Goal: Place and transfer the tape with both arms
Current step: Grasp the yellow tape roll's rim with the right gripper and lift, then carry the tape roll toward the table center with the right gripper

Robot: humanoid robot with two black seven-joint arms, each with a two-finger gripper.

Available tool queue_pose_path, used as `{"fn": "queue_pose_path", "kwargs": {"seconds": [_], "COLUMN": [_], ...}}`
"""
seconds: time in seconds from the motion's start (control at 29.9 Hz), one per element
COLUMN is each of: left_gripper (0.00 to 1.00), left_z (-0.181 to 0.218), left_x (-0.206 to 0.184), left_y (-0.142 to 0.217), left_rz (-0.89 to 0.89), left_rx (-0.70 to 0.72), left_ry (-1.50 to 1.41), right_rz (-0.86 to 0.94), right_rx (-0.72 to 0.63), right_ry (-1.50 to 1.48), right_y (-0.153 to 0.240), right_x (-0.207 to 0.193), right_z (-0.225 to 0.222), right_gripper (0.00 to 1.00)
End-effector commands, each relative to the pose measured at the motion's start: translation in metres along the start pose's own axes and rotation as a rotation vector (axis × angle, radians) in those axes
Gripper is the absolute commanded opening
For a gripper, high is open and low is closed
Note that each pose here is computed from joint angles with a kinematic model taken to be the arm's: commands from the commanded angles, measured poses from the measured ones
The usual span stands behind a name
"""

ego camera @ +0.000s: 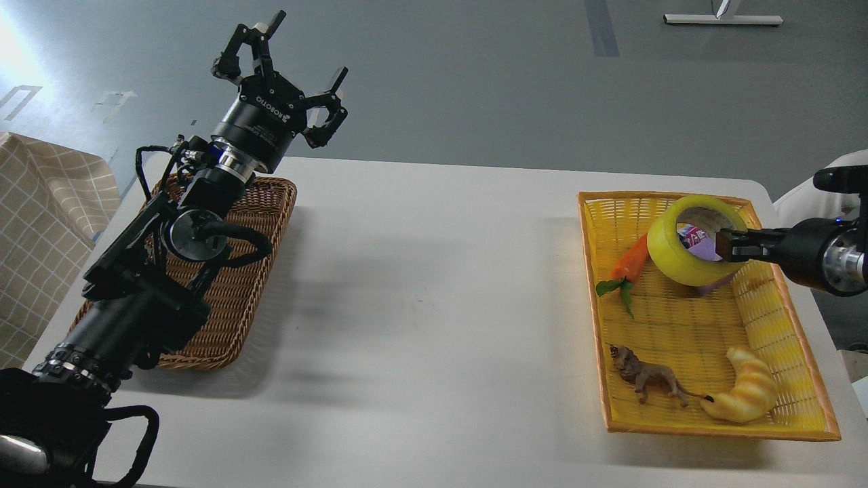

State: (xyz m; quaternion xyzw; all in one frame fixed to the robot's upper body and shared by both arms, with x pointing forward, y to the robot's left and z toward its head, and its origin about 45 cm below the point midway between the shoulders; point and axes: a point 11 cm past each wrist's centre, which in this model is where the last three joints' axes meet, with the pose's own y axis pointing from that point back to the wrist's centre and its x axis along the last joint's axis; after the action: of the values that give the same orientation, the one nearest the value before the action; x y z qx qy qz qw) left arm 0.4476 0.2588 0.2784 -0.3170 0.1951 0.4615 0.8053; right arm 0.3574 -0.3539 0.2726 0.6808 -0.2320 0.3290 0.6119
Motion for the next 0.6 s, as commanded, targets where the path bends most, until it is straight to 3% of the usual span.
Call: {"fn": "queue_pose_path", "kwargs": {"seconds": [0.0, 0.3, 0.57], "left_gripper": [0.98, 0.98, 0.98], "left_z": [-0.001, 0.000, 0.002], "left_x": [-0.001, -0.004, -0.007], "left_y": [-0.001, -0.002, -0.005], "left_rz": [-0.003, -0.012, -0.022], "left_rx": [0.000, -0.003, -0.007], "left_ry": [0.003, 0.003, 0.002], "right_rz": [0.050, 0.091, 0.062], "right_rx": [0.029, 0.194, 0.242], "right_ry": [0.014, 0.020, 0.065], "right_y": [0.001, -0.025, -0.054], "right_x": [0.022, 0.040, 0.047], "right_z": [-0.012, -0.082, -0.125], "right_gripper": [0.00, 0.00, 0.00]}}
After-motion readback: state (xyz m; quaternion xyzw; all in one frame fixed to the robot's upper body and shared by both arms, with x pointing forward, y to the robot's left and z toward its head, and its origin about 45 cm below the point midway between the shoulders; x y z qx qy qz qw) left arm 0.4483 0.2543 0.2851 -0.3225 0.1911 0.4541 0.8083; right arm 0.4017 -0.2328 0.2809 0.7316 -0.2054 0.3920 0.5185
